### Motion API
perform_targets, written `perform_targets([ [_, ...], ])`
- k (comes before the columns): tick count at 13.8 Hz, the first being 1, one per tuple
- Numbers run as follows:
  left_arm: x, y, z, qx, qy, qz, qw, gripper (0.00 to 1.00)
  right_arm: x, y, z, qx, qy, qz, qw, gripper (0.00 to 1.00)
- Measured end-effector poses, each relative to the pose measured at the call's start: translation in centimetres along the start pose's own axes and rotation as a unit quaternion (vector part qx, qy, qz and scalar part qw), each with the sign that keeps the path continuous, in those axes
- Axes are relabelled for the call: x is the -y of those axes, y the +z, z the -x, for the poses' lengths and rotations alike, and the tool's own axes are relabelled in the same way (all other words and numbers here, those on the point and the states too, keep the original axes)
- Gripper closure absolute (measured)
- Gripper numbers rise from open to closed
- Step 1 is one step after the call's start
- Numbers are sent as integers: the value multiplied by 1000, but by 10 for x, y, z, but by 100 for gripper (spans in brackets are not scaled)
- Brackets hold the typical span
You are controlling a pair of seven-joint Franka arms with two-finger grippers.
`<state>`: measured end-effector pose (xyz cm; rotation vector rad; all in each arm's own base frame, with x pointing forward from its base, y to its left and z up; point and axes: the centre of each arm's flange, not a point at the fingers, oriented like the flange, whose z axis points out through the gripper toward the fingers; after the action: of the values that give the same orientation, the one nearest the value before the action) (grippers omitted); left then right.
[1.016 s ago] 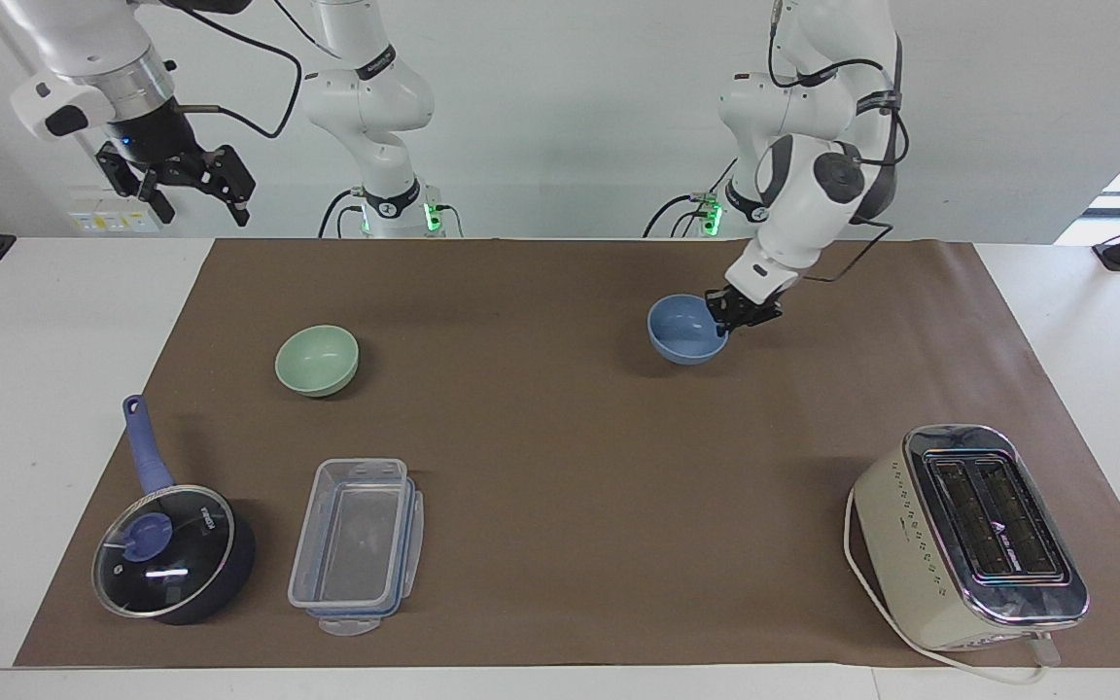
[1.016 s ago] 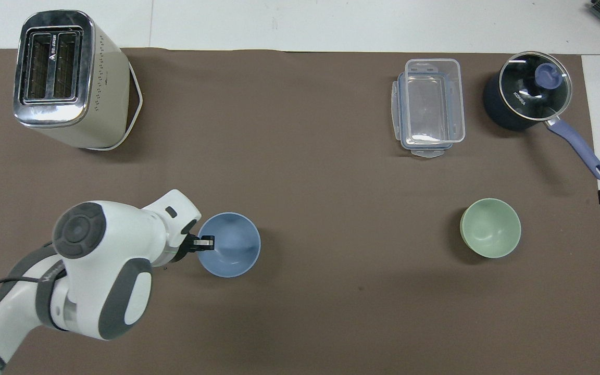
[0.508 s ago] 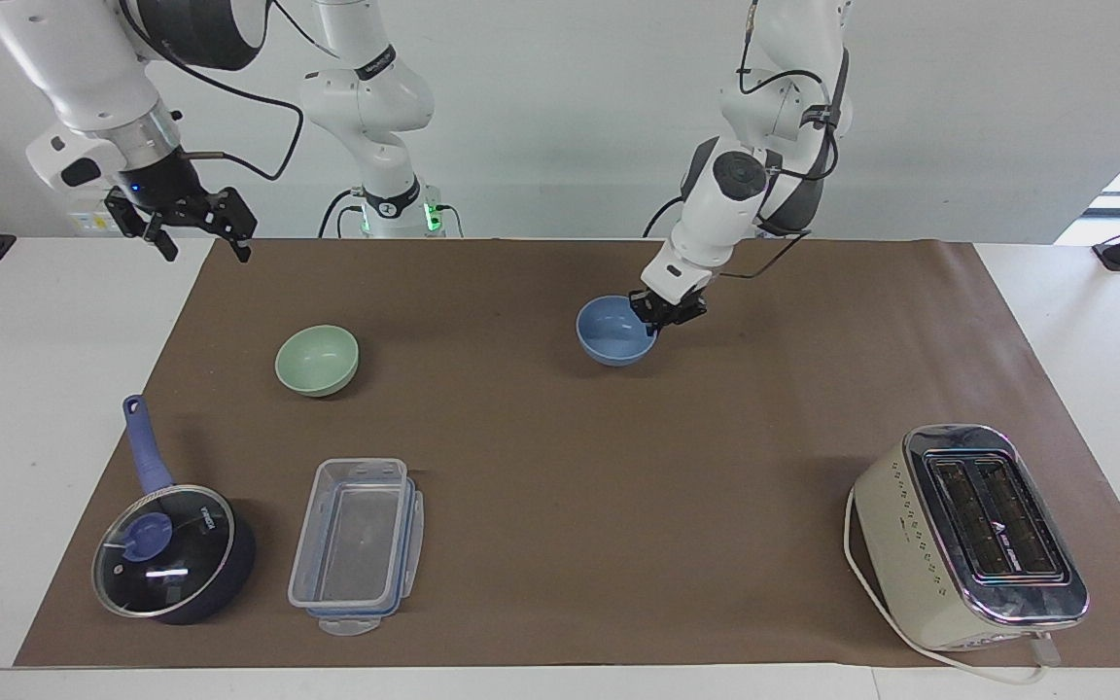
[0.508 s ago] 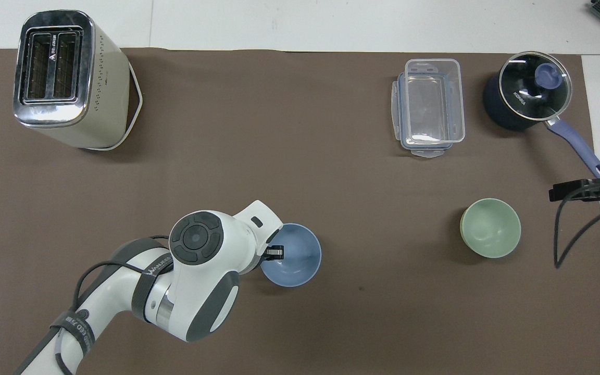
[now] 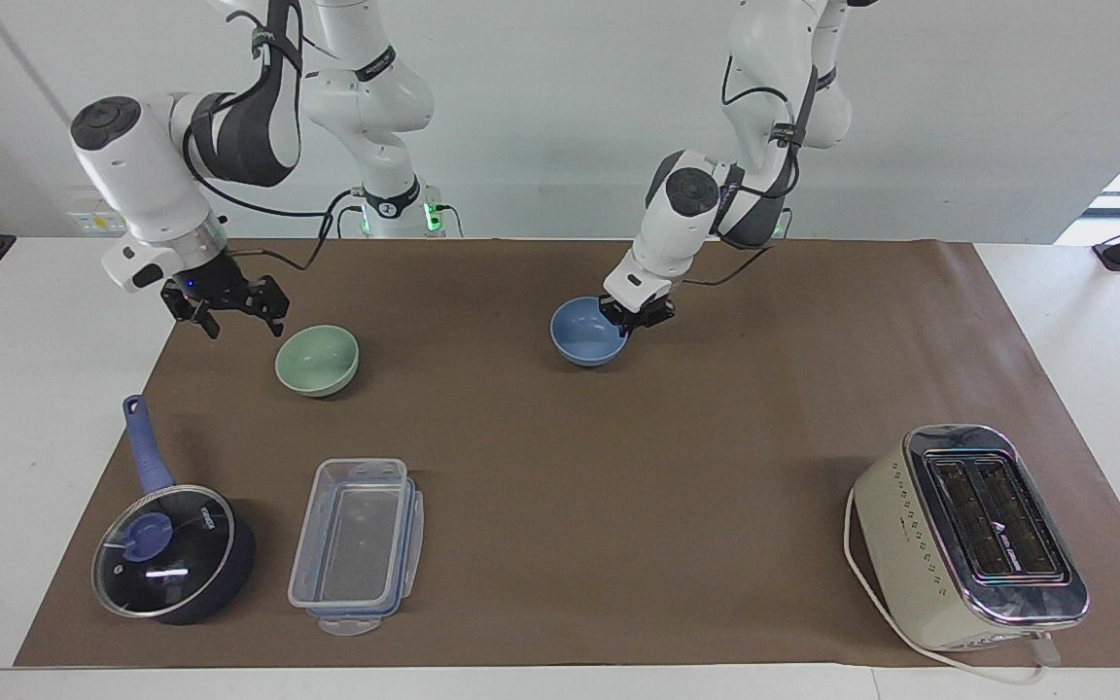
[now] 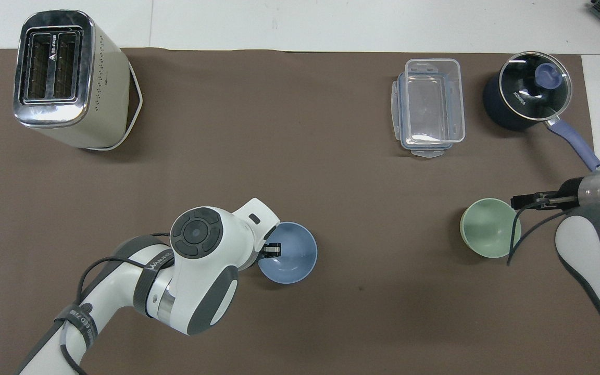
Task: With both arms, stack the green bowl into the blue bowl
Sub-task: 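Slide the blue bowl toward the center while the right gripper reaches the green bowl, then withdraw the left gripper while the right gripper grasps the green bowl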
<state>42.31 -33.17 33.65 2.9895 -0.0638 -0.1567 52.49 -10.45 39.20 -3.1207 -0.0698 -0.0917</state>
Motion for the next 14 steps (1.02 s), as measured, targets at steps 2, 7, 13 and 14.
perform_targets([
  [2,0,-1,0,-1,0,0,1000,65,-3,25,5,-2,-5,2,1000,0],
  [7,24,-39,-11,-11,16,-10,1000,5,-1,60,20,1,-3,4,1000,0],
  [13,121,-212,-37,-48,71,-27,996,0,0,68,27,10,-11,1,1000,24],
  [14,134,-238,-43,-61,68,-33,995,0,0,69,27,11,-13,1,1000,35],
])
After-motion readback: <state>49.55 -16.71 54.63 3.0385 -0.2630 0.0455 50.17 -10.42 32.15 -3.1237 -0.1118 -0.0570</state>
